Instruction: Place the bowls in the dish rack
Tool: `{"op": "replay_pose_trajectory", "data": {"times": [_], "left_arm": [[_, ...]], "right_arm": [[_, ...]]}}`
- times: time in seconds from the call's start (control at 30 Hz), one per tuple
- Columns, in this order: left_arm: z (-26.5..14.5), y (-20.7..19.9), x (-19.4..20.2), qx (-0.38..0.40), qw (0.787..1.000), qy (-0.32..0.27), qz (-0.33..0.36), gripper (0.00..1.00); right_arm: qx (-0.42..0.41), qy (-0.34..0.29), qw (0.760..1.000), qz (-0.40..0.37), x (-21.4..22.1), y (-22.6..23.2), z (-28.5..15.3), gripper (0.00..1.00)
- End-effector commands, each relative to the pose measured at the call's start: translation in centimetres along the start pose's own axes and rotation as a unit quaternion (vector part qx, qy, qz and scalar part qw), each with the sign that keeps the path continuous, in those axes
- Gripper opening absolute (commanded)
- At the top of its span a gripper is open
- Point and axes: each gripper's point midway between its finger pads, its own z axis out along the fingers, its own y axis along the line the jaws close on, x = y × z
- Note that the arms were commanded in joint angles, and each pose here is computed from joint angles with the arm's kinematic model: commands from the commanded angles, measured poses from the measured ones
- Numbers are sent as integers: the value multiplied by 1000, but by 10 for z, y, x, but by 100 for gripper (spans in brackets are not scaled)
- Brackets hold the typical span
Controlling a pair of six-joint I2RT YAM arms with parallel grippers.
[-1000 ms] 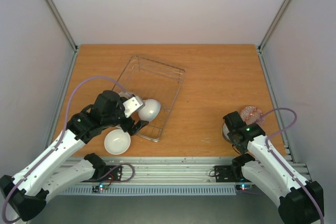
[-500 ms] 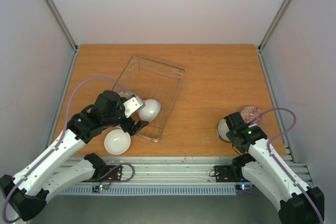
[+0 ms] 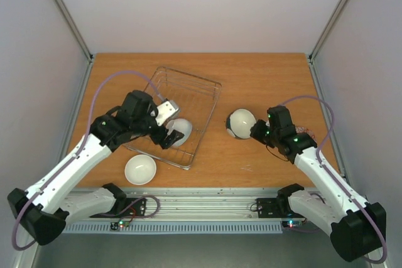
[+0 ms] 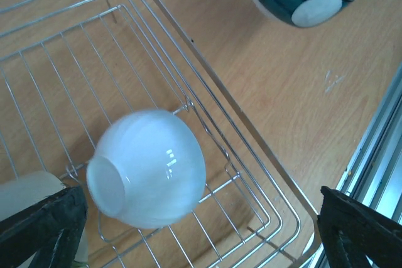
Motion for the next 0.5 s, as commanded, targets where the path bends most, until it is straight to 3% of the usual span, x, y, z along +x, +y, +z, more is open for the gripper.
{"op": "replay_pose_trajectory", "data": {"times": [0.0, 0.23, 0.47], "left_arm": [[-15, 3, -32, -5, 1000, -19, -3, 99], [-52, -13, -84, 29, 995, -97, -4, 100], [-57, -31, -109, 103, 988, -112, -35, 99]], "right_arm": [[-188, -35, 978, -88, -31, 93, -34, 1], [-323, -10, 938, -127, -37, 159, -59, 1], [-395, 32, 908, -135, -25, 195, -60, 1]]}}
